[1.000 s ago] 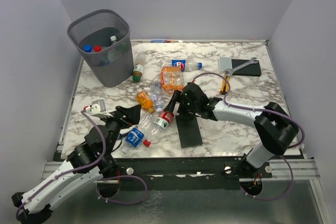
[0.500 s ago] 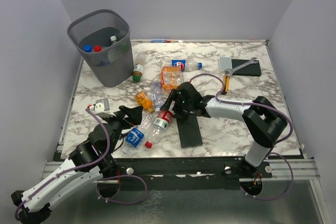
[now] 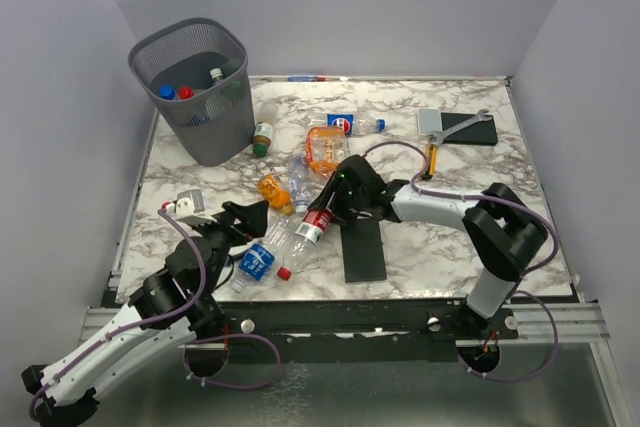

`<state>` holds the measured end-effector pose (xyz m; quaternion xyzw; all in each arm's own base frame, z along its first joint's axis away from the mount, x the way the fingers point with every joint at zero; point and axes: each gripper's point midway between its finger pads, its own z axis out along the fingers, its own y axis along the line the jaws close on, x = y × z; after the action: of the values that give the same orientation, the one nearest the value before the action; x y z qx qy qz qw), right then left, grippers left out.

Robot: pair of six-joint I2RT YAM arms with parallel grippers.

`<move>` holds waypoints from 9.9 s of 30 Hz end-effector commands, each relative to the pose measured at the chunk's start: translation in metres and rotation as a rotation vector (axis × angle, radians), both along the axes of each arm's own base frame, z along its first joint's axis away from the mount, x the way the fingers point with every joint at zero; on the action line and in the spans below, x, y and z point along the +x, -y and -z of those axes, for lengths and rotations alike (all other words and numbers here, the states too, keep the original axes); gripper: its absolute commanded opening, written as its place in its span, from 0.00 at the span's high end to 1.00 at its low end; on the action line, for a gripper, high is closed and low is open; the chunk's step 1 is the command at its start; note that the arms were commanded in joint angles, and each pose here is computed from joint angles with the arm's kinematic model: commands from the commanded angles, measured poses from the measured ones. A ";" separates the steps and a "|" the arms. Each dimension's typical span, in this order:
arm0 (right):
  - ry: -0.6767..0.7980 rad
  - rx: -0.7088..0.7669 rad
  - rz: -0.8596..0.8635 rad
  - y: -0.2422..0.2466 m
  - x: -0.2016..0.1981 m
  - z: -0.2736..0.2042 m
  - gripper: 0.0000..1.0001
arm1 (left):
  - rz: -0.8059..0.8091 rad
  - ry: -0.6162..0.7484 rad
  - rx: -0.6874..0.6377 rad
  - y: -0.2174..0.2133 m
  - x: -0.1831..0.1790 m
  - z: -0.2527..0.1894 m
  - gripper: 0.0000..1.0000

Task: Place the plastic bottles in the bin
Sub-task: Pick up the plastic bottle from the corner of the board, then place the plastic bottle at the center of the board.

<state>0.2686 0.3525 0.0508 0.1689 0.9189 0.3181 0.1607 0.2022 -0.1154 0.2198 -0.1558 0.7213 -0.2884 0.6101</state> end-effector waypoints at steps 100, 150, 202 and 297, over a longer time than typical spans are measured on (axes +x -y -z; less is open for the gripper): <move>0.955 0.230 0.187 0.165 -0.034 -0.281 0.00 | 0.652 0.369 -0.179 0.146 -0.025 -0.150 1.00; 1.217 -0.152 -0.283 0.187 -0.084 -0.432 0.02 | 1.003 0.397 1.087 0.124 -0.011 -0.041 1.00; 0.795 -0.182 -0.992 0.075 -0.094 -0.196 0.48 | 0.872 1.110 1.995 0.102 0.010 -0.118 0.89; 1.061 0.144 -0.163 0.170 -0.115 -0.253 0.00 | -1.029 0.625 0.487 -0.150 0.297 -0.312 1.00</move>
<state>0.1455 0.1936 0.3149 -0.0955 0.6787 0.4676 0.5582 0.5031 0.0114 0.5259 -0.2133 0.4298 0.1775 0.8592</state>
